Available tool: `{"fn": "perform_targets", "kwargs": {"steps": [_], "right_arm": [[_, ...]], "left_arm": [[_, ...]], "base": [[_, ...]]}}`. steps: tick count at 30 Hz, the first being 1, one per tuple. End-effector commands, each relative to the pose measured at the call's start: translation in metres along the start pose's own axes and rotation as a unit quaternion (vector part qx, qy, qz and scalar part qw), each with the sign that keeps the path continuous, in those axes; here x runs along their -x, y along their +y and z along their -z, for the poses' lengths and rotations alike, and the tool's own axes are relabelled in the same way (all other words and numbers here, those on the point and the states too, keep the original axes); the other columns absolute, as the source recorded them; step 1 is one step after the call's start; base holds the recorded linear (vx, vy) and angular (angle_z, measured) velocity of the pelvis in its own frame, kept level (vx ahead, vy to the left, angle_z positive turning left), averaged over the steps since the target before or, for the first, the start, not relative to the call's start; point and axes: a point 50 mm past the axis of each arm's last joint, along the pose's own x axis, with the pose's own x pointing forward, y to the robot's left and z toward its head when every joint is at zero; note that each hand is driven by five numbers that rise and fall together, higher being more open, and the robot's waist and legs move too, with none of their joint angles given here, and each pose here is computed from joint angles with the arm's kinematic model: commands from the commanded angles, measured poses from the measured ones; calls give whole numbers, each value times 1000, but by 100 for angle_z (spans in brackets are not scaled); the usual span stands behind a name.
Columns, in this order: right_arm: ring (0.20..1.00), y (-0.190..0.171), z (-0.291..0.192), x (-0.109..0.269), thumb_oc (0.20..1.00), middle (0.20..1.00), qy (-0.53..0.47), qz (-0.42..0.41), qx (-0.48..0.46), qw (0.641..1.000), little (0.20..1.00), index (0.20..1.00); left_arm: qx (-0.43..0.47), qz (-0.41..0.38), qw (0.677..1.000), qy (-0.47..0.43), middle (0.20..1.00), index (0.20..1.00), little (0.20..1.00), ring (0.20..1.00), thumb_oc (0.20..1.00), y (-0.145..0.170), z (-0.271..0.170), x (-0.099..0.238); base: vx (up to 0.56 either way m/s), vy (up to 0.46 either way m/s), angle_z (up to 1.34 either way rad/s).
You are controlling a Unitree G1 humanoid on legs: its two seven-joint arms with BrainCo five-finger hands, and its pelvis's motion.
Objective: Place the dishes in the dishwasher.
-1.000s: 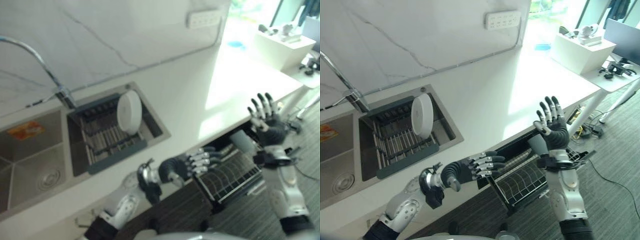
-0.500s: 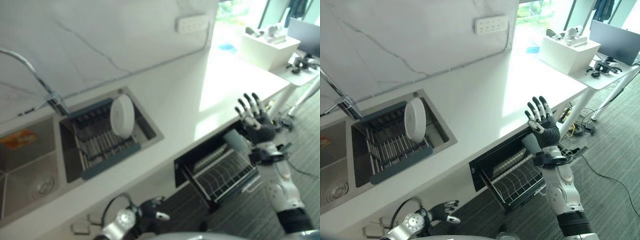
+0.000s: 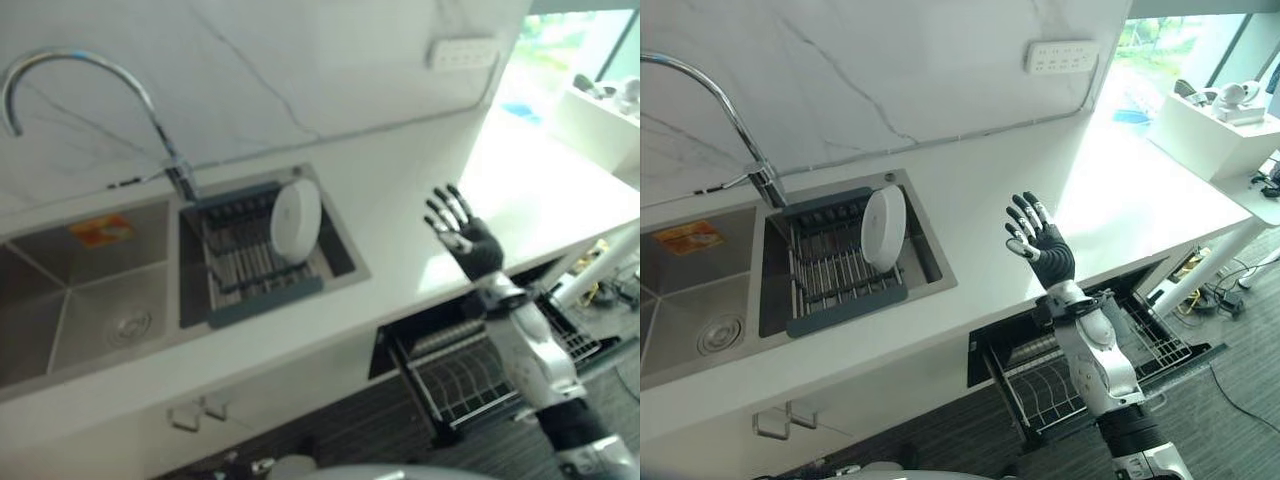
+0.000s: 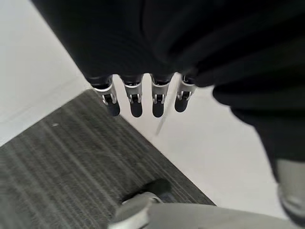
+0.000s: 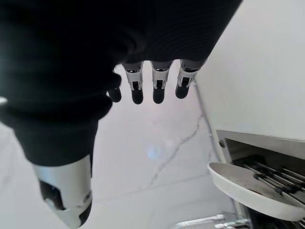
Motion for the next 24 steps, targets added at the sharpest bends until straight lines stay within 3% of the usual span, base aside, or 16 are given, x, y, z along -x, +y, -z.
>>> {"fn": "perform_targets", "kwargs": {"steps": [1, 14, 24], "right_arm": [[1000, 15, -38, -25, 1000, 1000, -81, -22, 16, 996, 1000, 1000], [1000, 6, -92, -69, 1000, 1000, -158, 40, 140, 977, 1000, 1000], [1000, -31, -100, -79, 1000, 1000, -124, 109, 99, 981, 1000, 1000]], "left_arm": [[-7, -30, 999, -15, 1000, 1000, 1000, 1000, 1000, 18, -14, -5], [-5, -32, 999, -9, 1000, 1000, 1000, 1000, 1000, 23, 2, -2], [20, -22, 998, -62, 1000, 1000, 1000, 1000, 1000, 33, -13, -2]], "base": [[39, 60, 12], [49, 29, 22], [60, 4, 14]]}}
